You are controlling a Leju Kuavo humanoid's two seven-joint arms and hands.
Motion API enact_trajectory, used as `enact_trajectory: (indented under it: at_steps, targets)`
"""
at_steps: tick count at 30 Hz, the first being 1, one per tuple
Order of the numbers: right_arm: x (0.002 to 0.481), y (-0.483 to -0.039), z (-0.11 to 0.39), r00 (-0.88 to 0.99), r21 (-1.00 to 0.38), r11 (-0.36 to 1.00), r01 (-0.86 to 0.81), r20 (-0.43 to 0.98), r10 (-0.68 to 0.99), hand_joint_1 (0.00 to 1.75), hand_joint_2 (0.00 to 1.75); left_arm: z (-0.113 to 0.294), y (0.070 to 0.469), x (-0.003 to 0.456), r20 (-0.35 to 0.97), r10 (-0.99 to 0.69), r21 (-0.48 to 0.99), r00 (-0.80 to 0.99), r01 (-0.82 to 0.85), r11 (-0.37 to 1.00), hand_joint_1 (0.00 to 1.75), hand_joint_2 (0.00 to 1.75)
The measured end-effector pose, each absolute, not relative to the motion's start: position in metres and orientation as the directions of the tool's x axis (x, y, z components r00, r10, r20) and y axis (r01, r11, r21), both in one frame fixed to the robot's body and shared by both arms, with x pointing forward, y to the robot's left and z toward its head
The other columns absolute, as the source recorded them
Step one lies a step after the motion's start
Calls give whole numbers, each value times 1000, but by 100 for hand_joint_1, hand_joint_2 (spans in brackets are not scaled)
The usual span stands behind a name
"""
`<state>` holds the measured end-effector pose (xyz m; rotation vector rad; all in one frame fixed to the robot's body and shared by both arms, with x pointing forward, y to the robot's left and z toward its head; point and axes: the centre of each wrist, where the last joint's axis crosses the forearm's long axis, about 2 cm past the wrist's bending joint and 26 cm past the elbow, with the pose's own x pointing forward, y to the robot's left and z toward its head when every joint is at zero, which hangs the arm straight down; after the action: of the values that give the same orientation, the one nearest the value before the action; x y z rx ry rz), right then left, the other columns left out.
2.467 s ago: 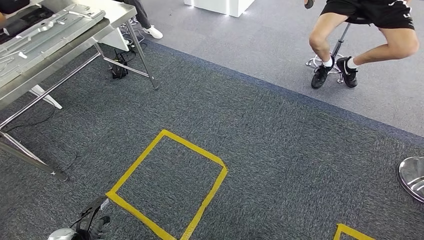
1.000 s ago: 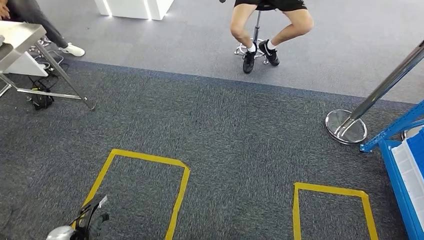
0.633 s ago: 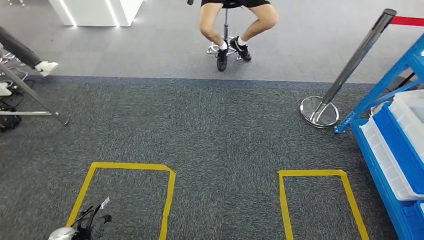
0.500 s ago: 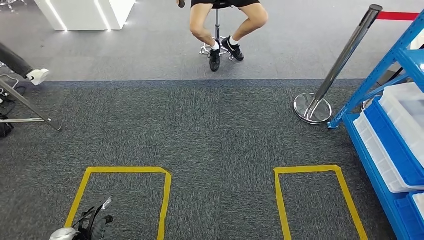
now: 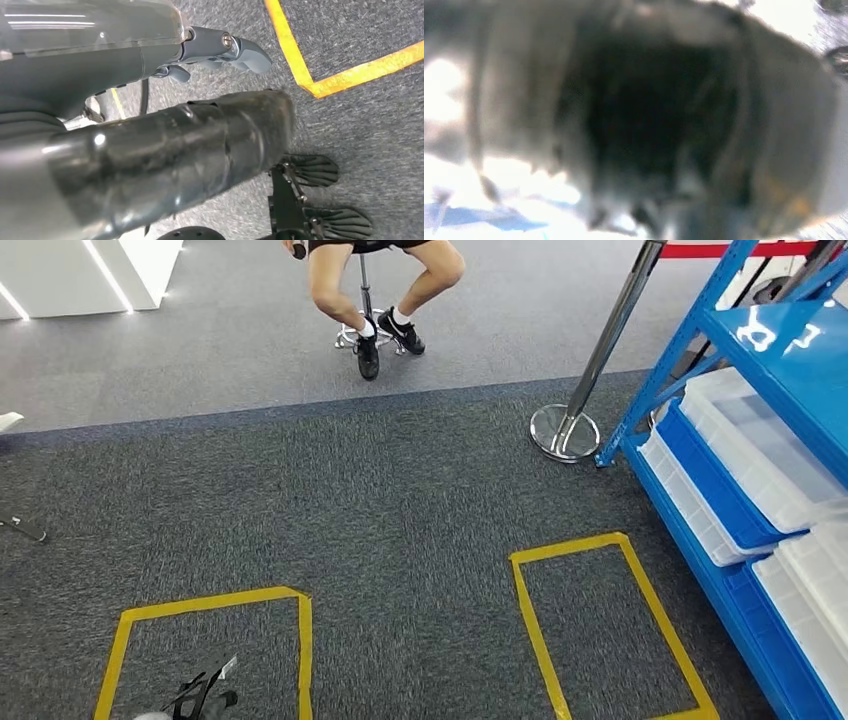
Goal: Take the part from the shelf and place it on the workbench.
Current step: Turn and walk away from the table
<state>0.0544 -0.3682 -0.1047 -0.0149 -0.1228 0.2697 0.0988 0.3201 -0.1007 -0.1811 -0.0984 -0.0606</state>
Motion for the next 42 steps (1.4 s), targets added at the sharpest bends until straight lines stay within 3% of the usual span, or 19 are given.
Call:
enact_trajectory:
  at_steps: [6,42]
  targets:
    - [52,-363,-106,959,-23,962,-274,72,275,0,0,-101,313,97,82,-75,-181,994,89,979,0,0]
    - [53,-353,-107,946,-14,959,-285,158,283,0,0,-98,314,112,111,-95,-219,989,118,969,0,0]
